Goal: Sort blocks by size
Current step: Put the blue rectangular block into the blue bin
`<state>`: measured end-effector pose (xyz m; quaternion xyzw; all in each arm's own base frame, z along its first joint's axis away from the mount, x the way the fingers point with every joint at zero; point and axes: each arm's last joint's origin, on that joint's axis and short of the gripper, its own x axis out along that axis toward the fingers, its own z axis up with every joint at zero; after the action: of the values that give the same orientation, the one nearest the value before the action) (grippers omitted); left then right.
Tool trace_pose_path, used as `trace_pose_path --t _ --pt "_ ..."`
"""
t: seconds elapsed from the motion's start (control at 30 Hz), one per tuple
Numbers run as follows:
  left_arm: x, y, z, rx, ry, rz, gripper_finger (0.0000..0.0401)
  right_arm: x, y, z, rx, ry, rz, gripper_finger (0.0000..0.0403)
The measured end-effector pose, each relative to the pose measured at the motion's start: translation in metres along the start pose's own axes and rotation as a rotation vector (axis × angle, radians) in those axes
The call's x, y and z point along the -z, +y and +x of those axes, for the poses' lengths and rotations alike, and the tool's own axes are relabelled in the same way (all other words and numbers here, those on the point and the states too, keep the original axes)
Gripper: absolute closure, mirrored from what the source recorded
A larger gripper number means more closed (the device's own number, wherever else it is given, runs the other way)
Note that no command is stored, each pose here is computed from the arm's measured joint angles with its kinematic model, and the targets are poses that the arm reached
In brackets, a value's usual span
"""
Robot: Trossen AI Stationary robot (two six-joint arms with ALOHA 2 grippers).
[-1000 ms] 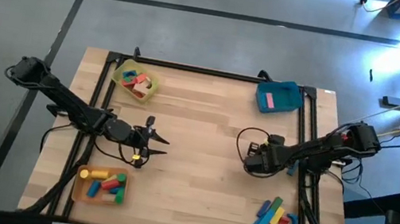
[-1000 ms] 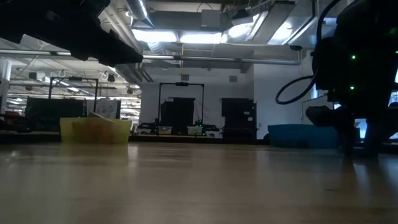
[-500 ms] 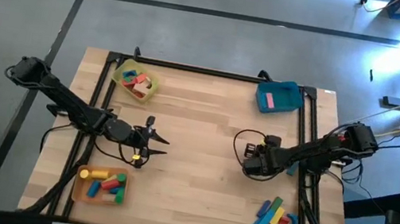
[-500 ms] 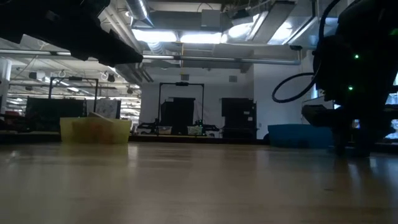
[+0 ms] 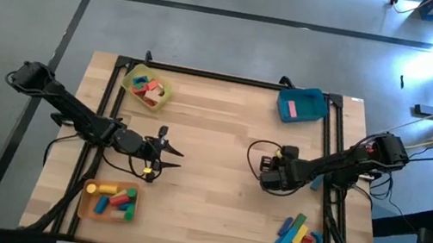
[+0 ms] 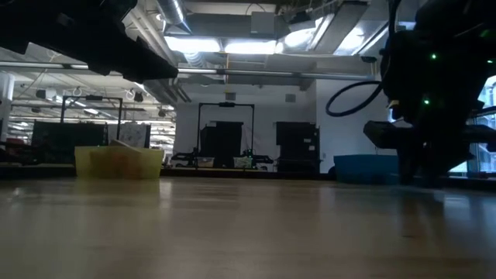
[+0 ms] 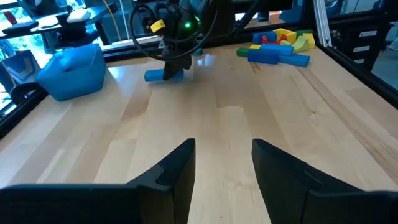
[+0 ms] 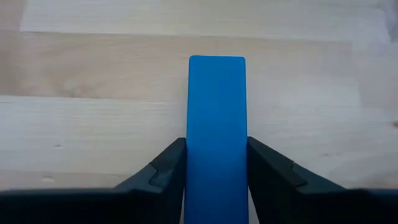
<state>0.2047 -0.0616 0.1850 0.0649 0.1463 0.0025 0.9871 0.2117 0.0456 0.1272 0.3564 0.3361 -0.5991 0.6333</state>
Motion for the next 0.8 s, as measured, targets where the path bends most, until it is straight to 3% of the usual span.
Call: trace_pose_path --t 0.43,0.8 --pt "0.0 0.0 0.0 0.0 -0.002 -0.001 0.0258 -0.018 0.004 -0.028 0.013 -0.084 -0.049 0.0262" --pt "0.0 0.0 0.0 0.0 -0.003 -0.001 0.0258 -0.045 -0.009 -0.056 -0.109 -0.136 0.01 0.0253"
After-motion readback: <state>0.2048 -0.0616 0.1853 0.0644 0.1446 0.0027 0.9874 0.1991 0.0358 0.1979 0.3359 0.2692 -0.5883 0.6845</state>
